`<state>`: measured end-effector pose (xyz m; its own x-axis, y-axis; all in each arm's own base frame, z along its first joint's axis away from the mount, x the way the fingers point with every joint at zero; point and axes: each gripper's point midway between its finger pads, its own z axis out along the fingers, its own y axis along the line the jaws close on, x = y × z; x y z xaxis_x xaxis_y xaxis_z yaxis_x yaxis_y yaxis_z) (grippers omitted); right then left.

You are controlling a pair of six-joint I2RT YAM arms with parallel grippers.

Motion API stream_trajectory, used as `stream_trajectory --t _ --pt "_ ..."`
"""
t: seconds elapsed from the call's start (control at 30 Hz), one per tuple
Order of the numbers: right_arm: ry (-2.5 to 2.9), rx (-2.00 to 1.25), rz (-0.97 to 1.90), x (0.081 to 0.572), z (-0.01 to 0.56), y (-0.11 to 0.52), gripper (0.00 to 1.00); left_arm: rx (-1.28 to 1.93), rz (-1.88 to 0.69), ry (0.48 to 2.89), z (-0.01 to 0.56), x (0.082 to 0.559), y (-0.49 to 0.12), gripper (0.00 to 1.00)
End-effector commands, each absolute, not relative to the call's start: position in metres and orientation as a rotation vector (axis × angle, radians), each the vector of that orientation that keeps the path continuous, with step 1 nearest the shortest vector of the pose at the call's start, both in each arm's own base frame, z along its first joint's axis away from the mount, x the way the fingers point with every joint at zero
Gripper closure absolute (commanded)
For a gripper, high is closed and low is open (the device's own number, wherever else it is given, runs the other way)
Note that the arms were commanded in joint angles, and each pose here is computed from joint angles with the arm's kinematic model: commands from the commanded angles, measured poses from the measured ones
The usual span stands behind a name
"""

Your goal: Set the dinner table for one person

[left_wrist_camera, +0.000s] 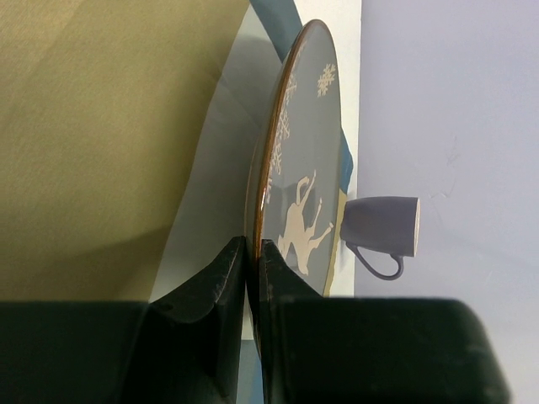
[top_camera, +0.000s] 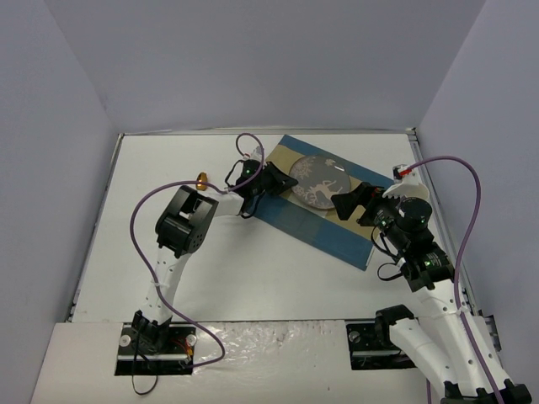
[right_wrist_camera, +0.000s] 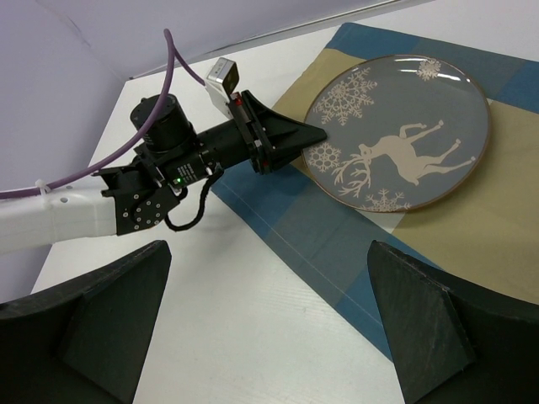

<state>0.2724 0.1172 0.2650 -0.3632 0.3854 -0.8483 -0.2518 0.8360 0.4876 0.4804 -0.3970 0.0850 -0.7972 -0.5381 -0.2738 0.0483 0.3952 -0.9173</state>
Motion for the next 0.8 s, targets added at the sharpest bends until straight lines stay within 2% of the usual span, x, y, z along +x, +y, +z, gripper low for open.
stream_trajectory --t 0.0,0.53,0.77 --pt "1.754 0.090 0.662 0.278 0.285 0.117 0.00 -0.279 -1.643 1.808 0.195 0.479 -0.416 1.00" --pt "1.764 0.096 0.650 0.279 0.280 0.116 0.00 -0.323 -1.631 1.888 0.168 0.474 -0.418 1.00" --pt "1.767 0.100 0.645 0.279 0.278 0.115 0.00 -0.338 -1.613 1.922 0.158 0.471 -0.416 0.95"
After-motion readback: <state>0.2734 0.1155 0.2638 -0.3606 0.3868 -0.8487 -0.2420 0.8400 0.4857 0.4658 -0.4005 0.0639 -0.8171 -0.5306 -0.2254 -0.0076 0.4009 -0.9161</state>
